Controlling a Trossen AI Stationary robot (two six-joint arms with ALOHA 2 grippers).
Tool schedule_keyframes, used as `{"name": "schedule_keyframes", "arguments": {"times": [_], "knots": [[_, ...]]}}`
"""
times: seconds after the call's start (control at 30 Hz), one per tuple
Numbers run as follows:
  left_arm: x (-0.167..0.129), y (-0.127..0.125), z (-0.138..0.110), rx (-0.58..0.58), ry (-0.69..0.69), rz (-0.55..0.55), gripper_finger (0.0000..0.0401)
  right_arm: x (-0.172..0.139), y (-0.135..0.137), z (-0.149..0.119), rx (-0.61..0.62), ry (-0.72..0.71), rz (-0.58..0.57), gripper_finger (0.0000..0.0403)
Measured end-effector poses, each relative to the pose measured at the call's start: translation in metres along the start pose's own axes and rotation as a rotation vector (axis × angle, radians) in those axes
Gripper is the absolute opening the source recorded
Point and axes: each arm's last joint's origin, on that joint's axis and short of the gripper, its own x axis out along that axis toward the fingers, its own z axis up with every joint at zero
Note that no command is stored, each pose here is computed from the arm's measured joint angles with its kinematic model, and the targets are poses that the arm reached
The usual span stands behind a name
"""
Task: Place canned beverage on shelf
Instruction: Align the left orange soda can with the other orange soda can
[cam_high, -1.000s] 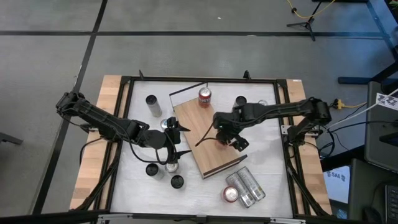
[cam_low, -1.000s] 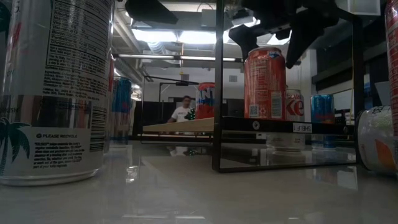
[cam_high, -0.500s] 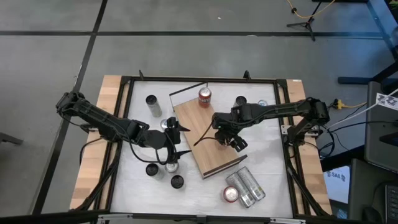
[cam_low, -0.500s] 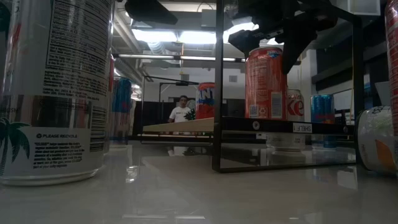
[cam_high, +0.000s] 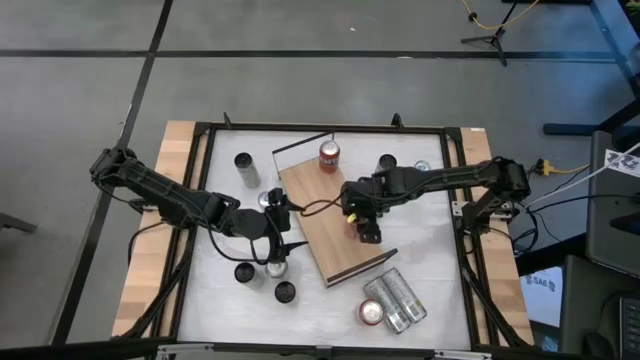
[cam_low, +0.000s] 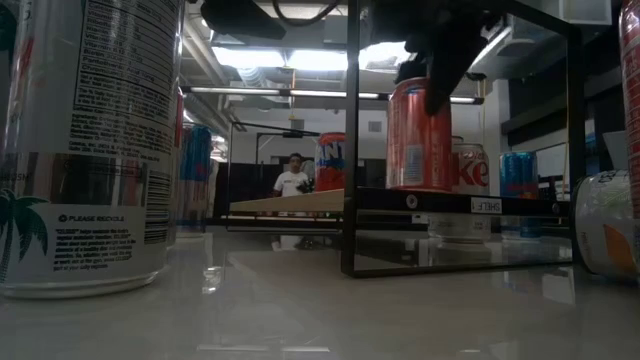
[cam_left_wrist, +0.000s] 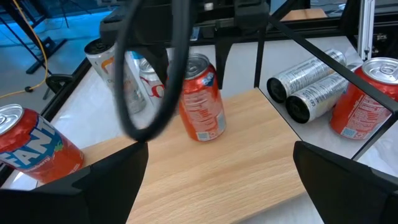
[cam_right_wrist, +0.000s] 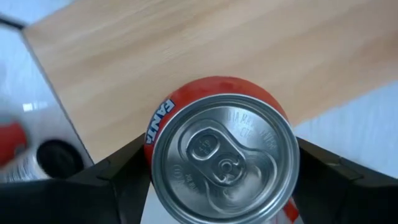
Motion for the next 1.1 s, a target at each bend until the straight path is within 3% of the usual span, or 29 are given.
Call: {"name": "schedule_keyframes", "arguments": {"times": [0.27, 1.1], "knots": [[0.0, 0.0, 0.0, 0.0, 0.0, 0.0, 0.0396, 0.0, -0.0009, 0.0, 0.166, -0.004, -0.03, 0.0314], [0.0, 0.0, 0.0, 0.0, 0.0, 0.0, 0.0396, 0.0005, 0.0001, 0.0018, 0.17, -0.017, 0.014, 0.0317]]}}
